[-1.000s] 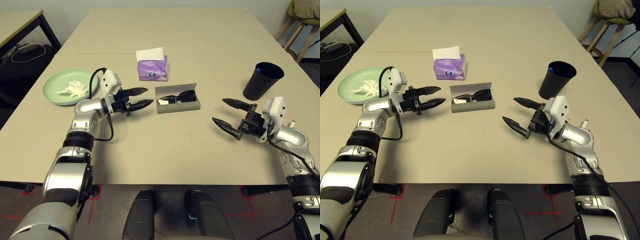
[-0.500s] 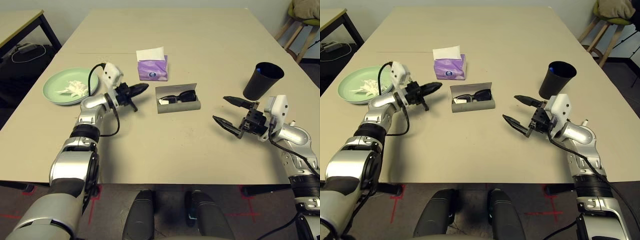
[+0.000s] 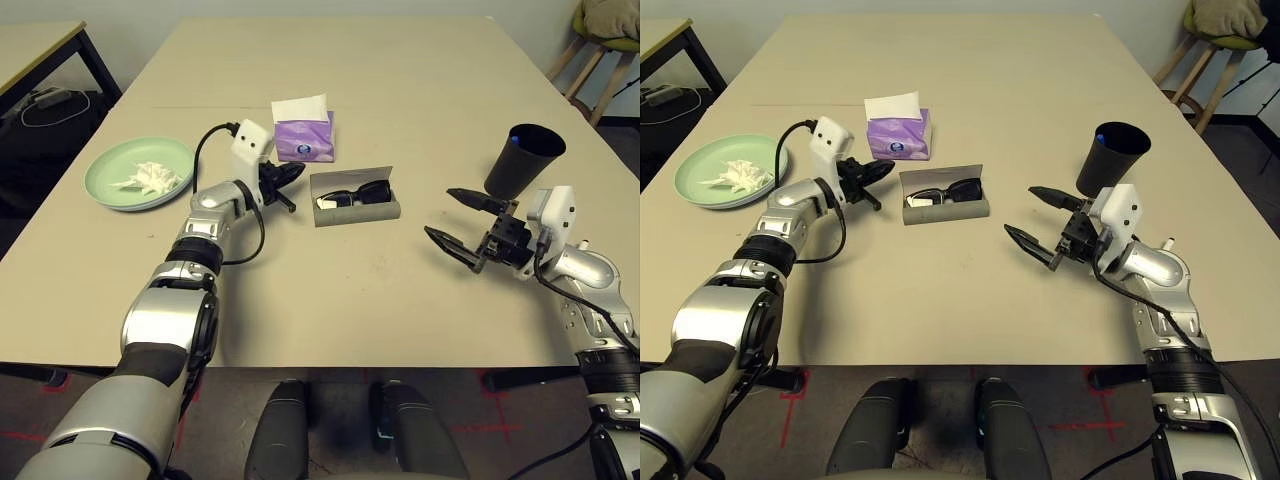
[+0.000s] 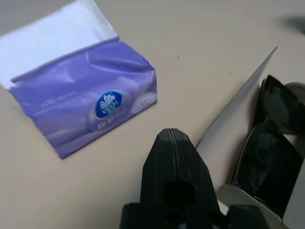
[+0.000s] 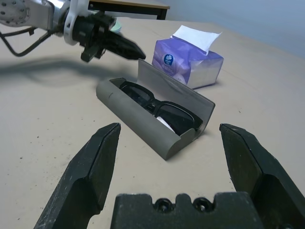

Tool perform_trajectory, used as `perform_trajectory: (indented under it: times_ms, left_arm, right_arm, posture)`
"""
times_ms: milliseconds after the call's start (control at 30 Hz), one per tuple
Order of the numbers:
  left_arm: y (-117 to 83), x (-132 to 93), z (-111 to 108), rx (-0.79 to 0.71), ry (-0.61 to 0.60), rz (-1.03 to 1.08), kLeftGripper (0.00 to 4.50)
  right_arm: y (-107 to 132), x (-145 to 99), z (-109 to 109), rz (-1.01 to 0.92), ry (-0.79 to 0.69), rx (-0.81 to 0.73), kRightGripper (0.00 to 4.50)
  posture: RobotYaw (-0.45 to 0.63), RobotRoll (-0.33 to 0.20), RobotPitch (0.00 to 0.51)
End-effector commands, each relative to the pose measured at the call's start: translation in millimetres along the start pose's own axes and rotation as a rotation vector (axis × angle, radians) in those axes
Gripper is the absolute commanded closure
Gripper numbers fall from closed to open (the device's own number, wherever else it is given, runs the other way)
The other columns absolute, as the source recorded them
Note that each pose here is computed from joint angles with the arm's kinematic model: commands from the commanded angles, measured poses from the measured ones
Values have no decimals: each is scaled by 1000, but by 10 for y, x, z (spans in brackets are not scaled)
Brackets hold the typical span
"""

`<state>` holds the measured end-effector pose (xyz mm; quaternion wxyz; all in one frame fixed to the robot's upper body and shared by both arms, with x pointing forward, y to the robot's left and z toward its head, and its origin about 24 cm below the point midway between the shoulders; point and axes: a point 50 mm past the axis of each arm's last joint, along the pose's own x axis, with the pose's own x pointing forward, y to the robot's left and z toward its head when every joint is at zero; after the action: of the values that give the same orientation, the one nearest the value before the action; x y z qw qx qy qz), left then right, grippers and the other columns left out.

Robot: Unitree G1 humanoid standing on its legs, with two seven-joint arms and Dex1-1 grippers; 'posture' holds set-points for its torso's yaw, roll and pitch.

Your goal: Organize and tidy the items on the table.

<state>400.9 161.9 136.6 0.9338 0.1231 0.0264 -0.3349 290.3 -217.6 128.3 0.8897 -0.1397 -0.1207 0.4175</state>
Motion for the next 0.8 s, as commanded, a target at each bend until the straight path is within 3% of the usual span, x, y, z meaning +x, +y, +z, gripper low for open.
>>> perform_trajectory:
  times_ms: [33, 400, 800]
  left_arm:
    - [-50, 71, 33, 35, 26, -16, 4482]
    - [-148, 111, 26, 65, 30, -103, 4482]
    - [-230, 98, -5, 98, 42, -229, 4482]
  right_arm:
    - [45, -5, -13, 0, 10, 22, 0]
    - [149, -45, -121, -94, 109, 261, 0]
    - [130, 37, -43, -129, 84, 232, 0]
  posture:
    - [72, 0, 99]
    - [71, 0, 100]
    - [72, 0, 97]
